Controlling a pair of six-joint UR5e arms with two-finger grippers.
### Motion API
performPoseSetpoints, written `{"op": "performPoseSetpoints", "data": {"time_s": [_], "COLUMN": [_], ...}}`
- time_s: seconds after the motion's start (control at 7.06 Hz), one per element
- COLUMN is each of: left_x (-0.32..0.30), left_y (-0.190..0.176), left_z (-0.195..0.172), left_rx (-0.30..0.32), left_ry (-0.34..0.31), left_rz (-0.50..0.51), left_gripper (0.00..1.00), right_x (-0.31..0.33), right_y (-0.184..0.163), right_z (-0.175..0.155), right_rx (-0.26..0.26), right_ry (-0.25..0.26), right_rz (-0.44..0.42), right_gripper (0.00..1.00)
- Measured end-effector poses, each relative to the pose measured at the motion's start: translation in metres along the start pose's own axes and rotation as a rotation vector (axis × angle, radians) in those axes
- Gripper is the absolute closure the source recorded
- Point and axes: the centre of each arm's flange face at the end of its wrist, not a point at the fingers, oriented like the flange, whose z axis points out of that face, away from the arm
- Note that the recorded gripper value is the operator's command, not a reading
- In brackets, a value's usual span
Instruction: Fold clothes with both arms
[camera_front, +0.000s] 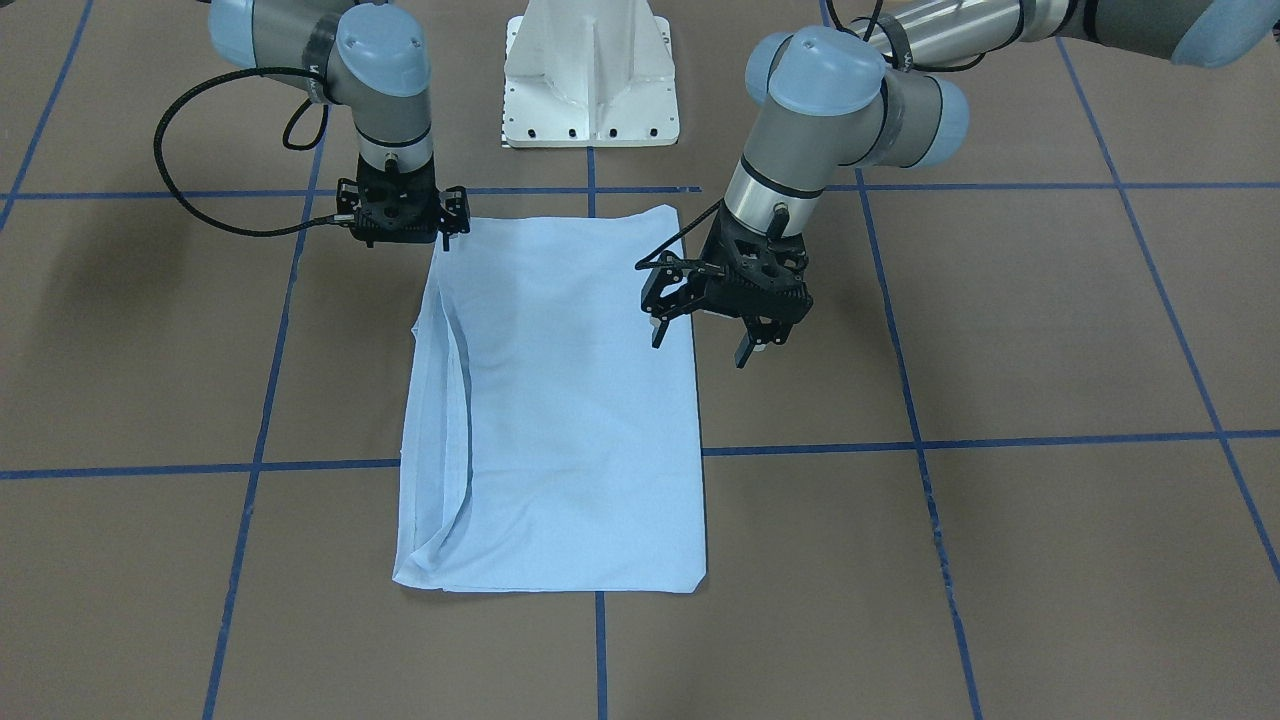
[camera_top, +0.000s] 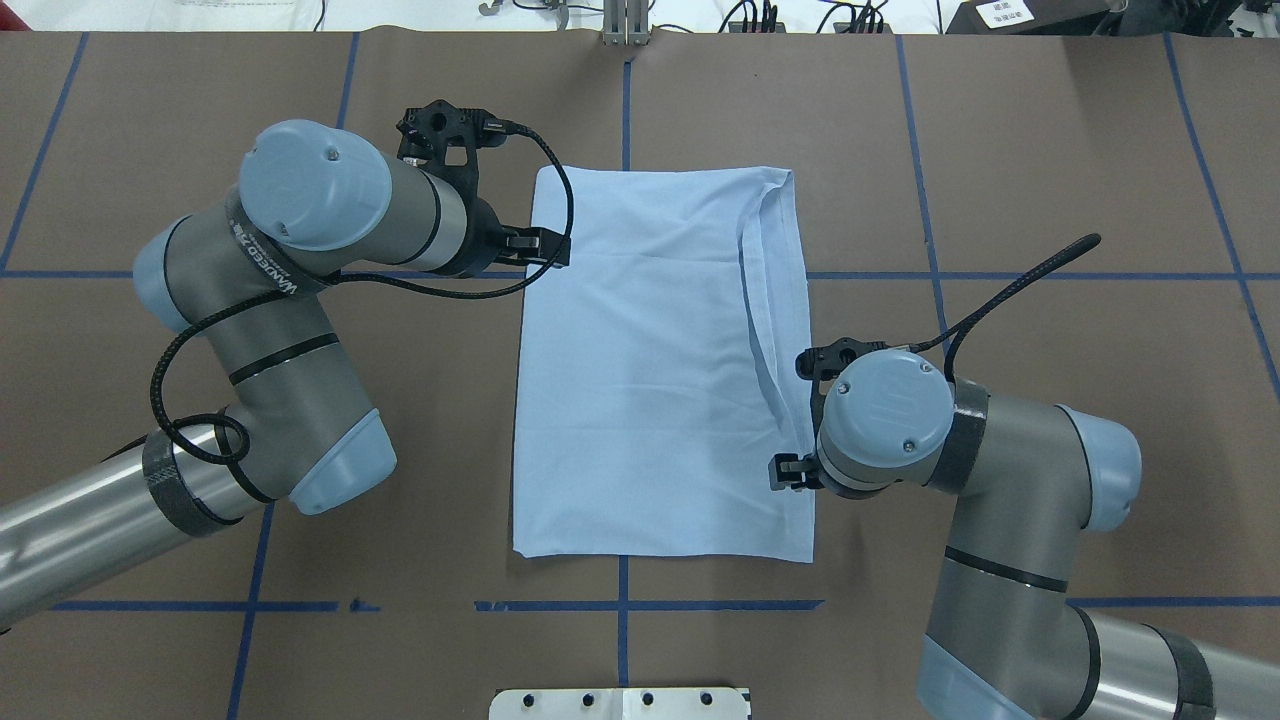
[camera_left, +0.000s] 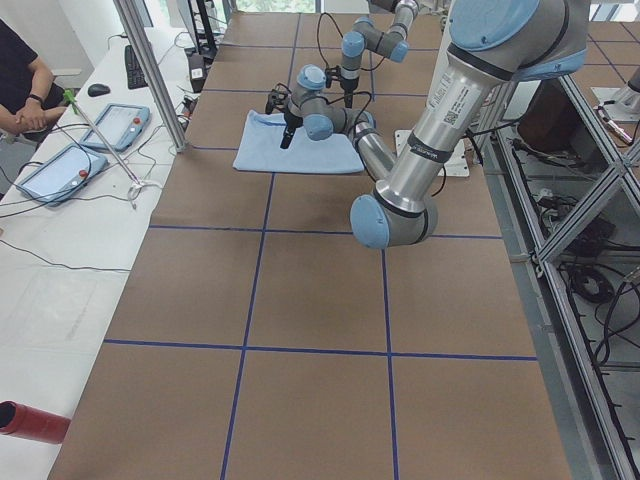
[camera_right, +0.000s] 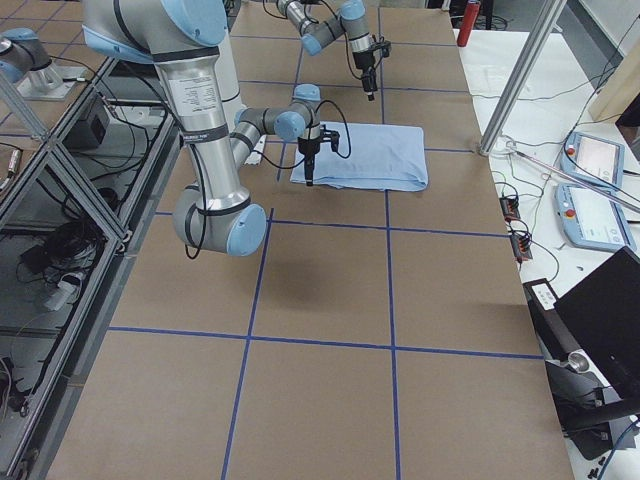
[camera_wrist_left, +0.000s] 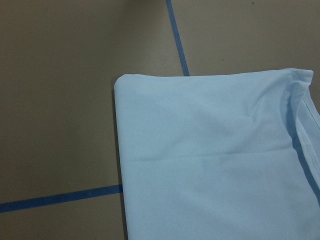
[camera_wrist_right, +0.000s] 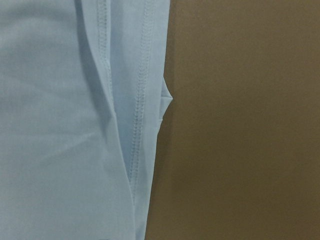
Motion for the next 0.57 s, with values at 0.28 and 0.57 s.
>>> {"op": "performPoseSetpoints", "data": {"time_s": [0.28,0.57], "left_x": [0.002,0.001], "left_y": [-0.001,-0.001], "left_z": [-0.002,-0.001], "left_rx": [0.003,0.007], "left_ry": [0.005,0.011], "left_rz": [0.000,0.009], "left_gripper": [0.00,0.00], "right_x": [-0.011,-0.030], "right_y": [-0.037,-0.097], "right_z": [-0.011,0.003], "right_rx": [0.035,0.057], "right_ry": [-0.009,0.030], "right_rz": [-0.020,-0.017], "right_gripper": [0.00,0.00]}}
